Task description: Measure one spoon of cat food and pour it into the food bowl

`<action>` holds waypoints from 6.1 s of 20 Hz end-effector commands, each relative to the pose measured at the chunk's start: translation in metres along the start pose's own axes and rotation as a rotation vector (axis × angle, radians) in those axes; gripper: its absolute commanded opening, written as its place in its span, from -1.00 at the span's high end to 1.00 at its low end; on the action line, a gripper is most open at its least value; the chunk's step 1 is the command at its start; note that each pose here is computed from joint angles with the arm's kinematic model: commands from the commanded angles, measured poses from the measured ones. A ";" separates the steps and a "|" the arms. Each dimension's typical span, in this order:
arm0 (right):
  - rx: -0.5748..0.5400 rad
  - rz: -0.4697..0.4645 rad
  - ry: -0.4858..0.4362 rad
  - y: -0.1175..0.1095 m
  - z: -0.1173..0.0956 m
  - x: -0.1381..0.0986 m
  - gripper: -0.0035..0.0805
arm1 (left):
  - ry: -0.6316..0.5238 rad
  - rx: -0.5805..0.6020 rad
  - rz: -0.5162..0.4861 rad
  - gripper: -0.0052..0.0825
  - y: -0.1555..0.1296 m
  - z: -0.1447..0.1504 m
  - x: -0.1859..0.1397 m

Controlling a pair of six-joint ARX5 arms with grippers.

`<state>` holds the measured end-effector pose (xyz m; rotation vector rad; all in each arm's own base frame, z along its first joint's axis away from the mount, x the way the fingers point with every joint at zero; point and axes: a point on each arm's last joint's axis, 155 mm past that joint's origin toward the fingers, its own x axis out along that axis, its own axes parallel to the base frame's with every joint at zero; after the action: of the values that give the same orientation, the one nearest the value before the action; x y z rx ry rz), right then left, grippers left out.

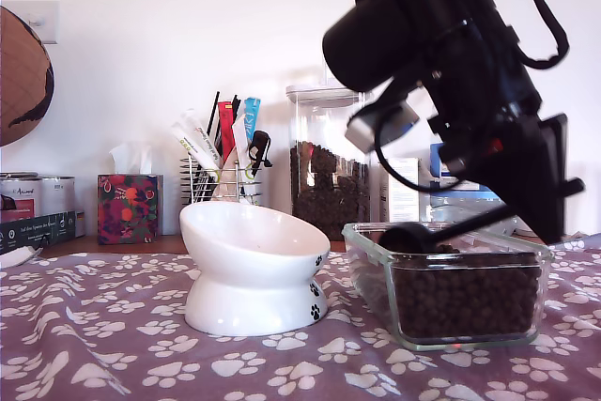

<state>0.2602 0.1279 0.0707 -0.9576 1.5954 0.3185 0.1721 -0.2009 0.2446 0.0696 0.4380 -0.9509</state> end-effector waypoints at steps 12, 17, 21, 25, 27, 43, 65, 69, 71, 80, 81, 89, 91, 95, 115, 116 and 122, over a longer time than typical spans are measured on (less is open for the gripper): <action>0.145 0.241 -0.004 0.001 -0.002 0.007 0.95 | 0.055 -0.022 -0.003 0.93 -0.001 -0.016 0.001; 0.213 0.428 -0.023 0.009 -0.001 0.005 0.95 | 0.055 -0.022 -0.003 0.93 0.000 -0.017 0.001; 0.220 0.406 -0.016 0.000 -0.004 0.009 0.95 | 0.055 -0.022 -0.002 0.93 0.000 -0.016 0.001; 0.122 0.157 -0.006 -0.016 -0.003 0.010 0.95 | 0.054 -0.022 -0.003 0.93 0.000 -0.016 0.001; 0.074 0.036 -0.018 -0.024 0.002 0.007 0.95 | 0.054 -0.022 -0.003 0.93 -0.001 -0.016 0.001; -0.165 -0.487 0.111 -0.065 0.017 0.002 0.95 | 0.032 -0.013 -0.003 0.93 -0.005 -0.016 -0.012; -0.335 -0.466 0.137 -0.042 0.017 -0.004 0.95 | 0.055 -0.021 -0.003 0.93 -0.006 -0.024 -0.015; -0.337 -0.425 0.154 -0.038 0.012 0.004 0.95 | 0.055 -0.020 -0.003 0.93 -0.006 -0.024 -0.016; -0.325 -0.383 0.163 -0.034 0.007 0.011 0.95 | 0.054 -0.020 -0.002 0.93 -0.006 -0.023 -0.015; -0.288 -0.216 0.162 -0.017 -0.001 0.025 0.95 | 0.050 -0.017 0.024 0.93 -0.001 -0.022 -0.015; -0.279 -0.183 0.160 -0.014 -0.002 0.027 0.95 | 0.050 -0.018 0.024 0.93 -0.001 -0.022 -0.015; -0.146 0.061 0.144 0.008 -0.008 0.038 0.95 | 0.039 -0.014 0.023 0.93 0.001 -0.017 -0.009; -0.138 0.104 0.137 0.014 -0.008 0.037 0.95 | 0.048 -0.017 0.023 0.93 0.003 -0.017 -0.004; -0.109 0.187 0.118 0.024 -0.007 0.035 0.95 | 0.079 -0.027 0.023 0.93 0.006 -0.020 0.007; 0.200 0.582 -0.014 0.029 -0.005 0.006 0.95 | 0.005 0.021 0.053 0.93 0.017 -0.039 0.021; 0.216 0.626 -0.024 0.032 -0.003 0.003 0.95 | 0.008 0.020 0.054 0.93 0.017 -0.040 0.021; 0.350 0.938 -0.107 0.038 0.011 -0.025 0.95 | 0.063 0.005 0.053 0.93 0.017 -0.054 0.021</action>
<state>0.2421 0.1673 0.0771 0.0843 1.8321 0.6695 0.1780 -0.1936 0.1842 0.1172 0.4922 -0.9001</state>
